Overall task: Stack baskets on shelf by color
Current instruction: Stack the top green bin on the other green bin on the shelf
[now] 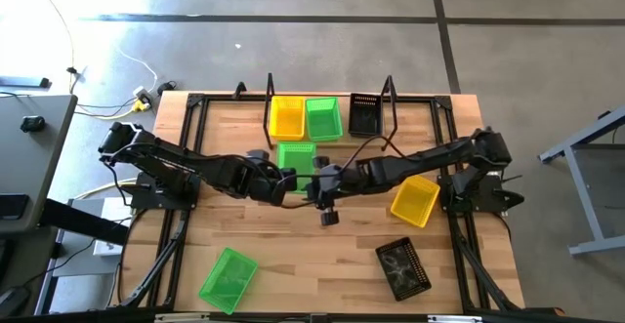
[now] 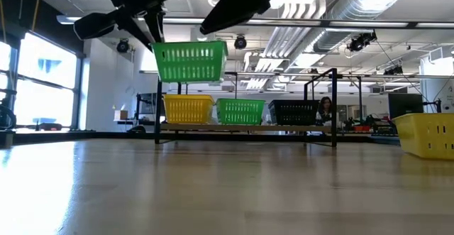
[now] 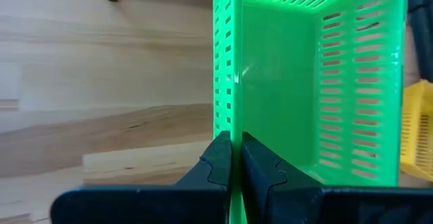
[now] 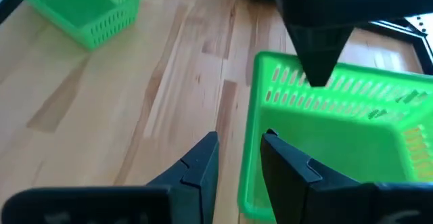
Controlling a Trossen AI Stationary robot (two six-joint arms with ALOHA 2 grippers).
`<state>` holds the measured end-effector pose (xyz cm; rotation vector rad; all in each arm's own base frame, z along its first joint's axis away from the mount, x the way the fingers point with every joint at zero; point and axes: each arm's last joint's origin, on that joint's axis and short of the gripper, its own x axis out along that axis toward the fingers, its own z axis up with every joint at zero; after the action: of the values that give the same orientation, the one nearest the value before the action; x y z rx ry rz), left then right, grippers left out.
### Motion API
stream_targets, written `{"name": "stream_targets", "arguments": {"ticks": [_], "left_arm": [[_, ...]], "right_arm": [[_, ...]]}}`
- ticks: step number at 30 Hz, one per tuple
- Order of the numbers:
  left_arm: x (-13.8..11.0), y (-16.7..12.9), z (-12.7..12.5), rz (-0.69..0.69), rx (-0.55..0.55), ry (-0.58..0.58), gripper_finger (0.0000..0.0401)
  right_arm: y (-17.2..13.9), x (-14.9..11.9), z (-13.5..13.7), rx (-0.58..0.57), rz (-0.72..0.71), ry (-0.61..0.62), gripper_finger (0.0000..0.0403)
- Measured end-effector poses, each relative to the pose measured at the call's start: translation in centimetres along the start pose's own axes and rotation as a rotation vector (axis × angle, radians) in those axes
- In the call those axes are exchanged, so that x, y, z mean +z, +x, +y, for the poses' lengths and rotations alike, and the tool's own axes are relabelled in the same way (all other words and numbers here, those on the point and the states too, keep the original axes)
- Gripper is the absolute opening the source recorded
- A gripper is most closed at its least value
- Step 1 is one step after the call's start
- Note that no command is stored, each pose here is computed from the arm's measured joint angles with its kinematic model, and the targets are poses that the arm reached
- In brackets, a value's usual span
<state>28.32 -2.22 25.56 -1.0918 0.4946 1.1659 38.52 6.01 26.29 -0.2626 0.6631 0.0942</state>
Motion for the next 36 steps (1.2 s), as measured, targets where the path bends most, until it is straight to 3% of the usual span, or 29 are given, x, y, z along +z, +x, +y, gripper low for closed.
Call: {"name": "stream_targets", "arguments": {"ticks": [19, 22, 27, 36], "left_arm": [[-0.2, 0.0, -1.4, 0.034, -0.130, 0.079, 0.0001], [-0.1, 0.0, -1.6, 0.038, -0.141, 0.093, 0.0003], [0.0, 0.1, -1.7, 0.050, -0.151, 0.138, 0.0009], [0.6, 0.6, -1.8, 0.099, -0.144, 0.173, 0.0046]], "right_arm": [[0.8, -1.4, 0.2, -0.044, 0.128, 0.121, 0.0094], [0.8, -1.6, 0.2, -0.045, 0.144, 0.154, 0.0075], [0.7, -1.7, 0.2, -0.045, 0.153, 0.217, 0.0010], [0.7, -1.9, 0.2, -0.058, 0.169, 0.331, 0.0003]]}}
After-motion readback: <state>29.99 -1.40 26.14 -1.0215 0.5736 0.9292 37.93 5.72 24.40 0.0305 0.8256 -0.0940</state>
